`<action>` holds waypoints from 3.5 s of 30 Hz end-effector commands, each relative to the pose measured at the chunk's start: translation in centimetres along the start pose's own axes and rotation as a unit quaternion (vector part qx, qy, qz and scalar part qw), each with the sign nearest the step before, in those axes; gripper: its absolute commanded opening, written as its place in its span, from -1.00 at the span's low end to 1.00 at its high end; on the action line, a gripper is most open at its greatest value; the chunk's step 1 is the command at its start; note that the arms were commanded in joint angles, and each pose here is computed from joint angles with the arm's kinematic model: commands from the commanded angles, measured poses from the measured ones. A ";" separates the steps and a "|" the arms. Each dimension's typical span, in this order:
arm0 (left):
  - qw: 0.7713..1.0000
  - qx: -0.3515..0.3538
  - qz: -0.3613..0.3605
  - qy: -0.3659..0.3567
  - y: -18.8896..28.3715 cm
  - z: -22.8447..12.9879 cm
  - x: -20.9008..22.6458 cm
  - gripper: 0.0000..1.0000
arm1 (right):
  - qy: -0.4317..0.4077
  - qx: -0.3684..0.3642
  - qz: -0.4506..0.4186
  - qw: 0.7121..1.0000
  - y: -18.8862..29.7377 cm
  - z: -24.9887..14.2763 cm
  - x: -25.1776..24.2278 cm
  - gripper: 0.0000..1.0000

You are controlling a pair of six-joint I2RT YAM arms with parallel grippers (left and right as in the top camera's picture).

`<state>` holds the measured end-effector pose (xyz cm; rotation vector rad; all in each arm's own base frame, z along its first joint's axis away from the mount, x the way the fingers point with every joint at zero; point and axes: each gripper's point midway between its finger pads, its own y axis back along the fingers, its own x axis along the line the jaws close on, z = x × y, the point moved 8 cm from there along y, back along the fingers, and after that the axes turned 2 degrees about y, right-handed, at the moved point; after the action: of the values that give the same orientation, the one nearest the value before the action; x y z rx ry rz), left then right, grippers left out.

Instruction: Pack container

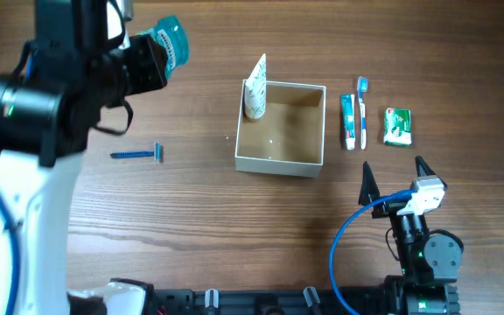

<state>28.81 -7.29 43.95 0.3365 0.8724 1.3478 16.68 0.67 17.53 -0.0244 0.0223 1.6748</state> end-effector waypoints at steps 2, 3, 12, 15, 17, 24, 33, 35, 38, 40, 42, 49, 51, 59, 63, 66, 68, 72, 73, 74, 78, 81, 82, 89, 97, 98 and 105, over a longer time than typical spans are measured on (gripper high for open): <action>0.996 -0.034 -0.076 -0.004 3.8 -0.9 -3.7 -0.51 | 0.002 -0.005 0.007 1.000 0.0 0.1 0.2 0.99; 0.995 -0.032 -0.093 -0.015 3.9 -1.3 -4.7 -0.51 | 0.002 -0.005 0.007 1.000 0.0 0.1 0.2 0.99; 0.977 -0.005 -0.195 -0.091 1.5 -3.8 -12.9 -0.50 | 0.002 -0.005 0.007 1.000 0.0 0.1 0.2 0.99; 0.974 0.008 -0.204 -0.101 -0.2 -4.5 -14.4 -0.50 | 0.002 -0.005 0.007 1.000 0.0 0.1 0.2 0.99; 0.972 0.027 -0.207 -0.107 -1.4 -5.1 -15.2 -0.50 | 0.002 -0.005 0.007 1.000 0.0 0.1 0.2 1.00; 0.975 0.101 -0.174 -0.092 -6.1 -7.0 -15.7 -0.49 | 0.002 -0.005 0.007 1.000 0.0 0.1 0.2 0.99; 0.971 0.198 -0.097 -0.086 -11.7 -10.2 -14.8 -0.47 | 0.002 -0.005 0.007 1.000 0.0 0.1 0.2 1.00; 0.970 0.213 -0.085 -0.086 -12.6 -10.7 -14.7 -0.47 | 0.002 -0.005 0.007 1.000 0.0 0.1 0.2 0.99; 0.970 0.221 -0.050 -0.085 -14.4 -11.3 -14.3 -0.48 | 0.002 -0.005 0.007 1.000 0.0 0.1 0.2 0.99; 0.973 0.214 -0.014 -0.086 -15.4 -11.5 -13.6 -0.48 | 0.002 -0.005 0.007 1.000 0.0 0.1 0.2 1.00; 0.974 0.209 0.008 -0.089 -16.1 -11.5 -13.1 -0.48 | 0.002 -0.005 0.007 1.000 0.0 0.1 0.2 0.99; 0.973 0.206 0.041 -0.090 -18.3 -11.4 -12.1 -0.47 | 0.002 -0.005 0.007 1.000 0.0 0.1 0.2 0.99; 0.974 0.206 0.042 -0.088 -18.9 -11.4 -12.1 -0.48 | 0.002 -0.005 0.007 1.000 0.0 0.1 0.2 1.00; 0.972 0.211 0.047 -0.088 -20.2 -11.7 -12.0 -0.40 | 0.002 -0.005 0.007 1.000 0.0 0.1 0.2 1.00; 0.971 0.214 0.051 -0.087 -20.7 -11.9 -11.8 -0.39 | 0.002 -0.005 0.007 1.000 0.0 0.1 0.2 0.99; 0.970 0.219 0.055 -0.088 -21.1 -12.1 -11.8 -0.39 | 0.002 -0.005 0.007 1.000 0.0 0.1 0.2 0.99; 0.969 0.222 0.058 -0.089 -21.5 -12.3 -11.7 -0.39 | 0.002 -0.005 0.007 1.000 0.0 0.1 0.2 0.99; 0.966 0.234 0.067 -0.091 -22.7 -13.0 -11.5 -0.40 | 0.002 -0.005 0.007 1.000 0.0 0.1 0.2 0.99; 0.965 0.236 0.069 -0.091 -23.0 -13.1 -11.5 -0.40 | 0.002 -0.005 0.007 1.000 0.0 0.1 0.2 1.00; 0.965 0.237 0.070 -0.091 -23.3 -13.3 -11.4 -0.40 | 0.002 -0.005 0.007 1.000 0.0 0.1 0.2 0.99; 0.966 0.234 0.068 -0.090 -23.8 -13.3 -11.5 -0.38 | 0.002 -0.004 0.007 1.000 0.0 0.1 0.2 0.99; 0.967 0.228 0.064 -0.089 -23.9 -13.1 -11.6 -0.31 | 0.002 -0.005 0.007 1.000 0.0 0.1 0.2 0.99; 0.968 0.227 0.064 -0.088 -23.9 -13.0 -11.6 -0.30 | 0.002 -0.005 0.007 1.000 0.0 0.1 0.2 1.00; 0.967 0.228 0.071 -0.084 -24.9 -13.0 -11.1 -0.20 | 0.002 -0.005 0.007 1.000 0.0 0.1 0.2 0.99; 0.967 0.229 0.072 -0.083 -25.4 -13.2 -11.1 -0.02 | 0.002 -0.005 0.007 1.000 0.0 0.1 0.2 0.99; 0.968 0.227 0.071 -0.083 -25.4 -13.1 -11.1 -0.01 | 0.002 -0.005 0.007 1.000 0.0 0.1 0.2 0.99; 0.971 0.218 0.063 -0.081 -25.6 -12.9 -11.4 -0.01 | 0.002 -0.005 0.007 1.000 0.0 0.1 0.2 0.99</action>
<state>37.28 -27.11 21.89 0.8790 1.0274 1.1994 16.68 0.67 17.53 -0.0244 0.0223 1.6748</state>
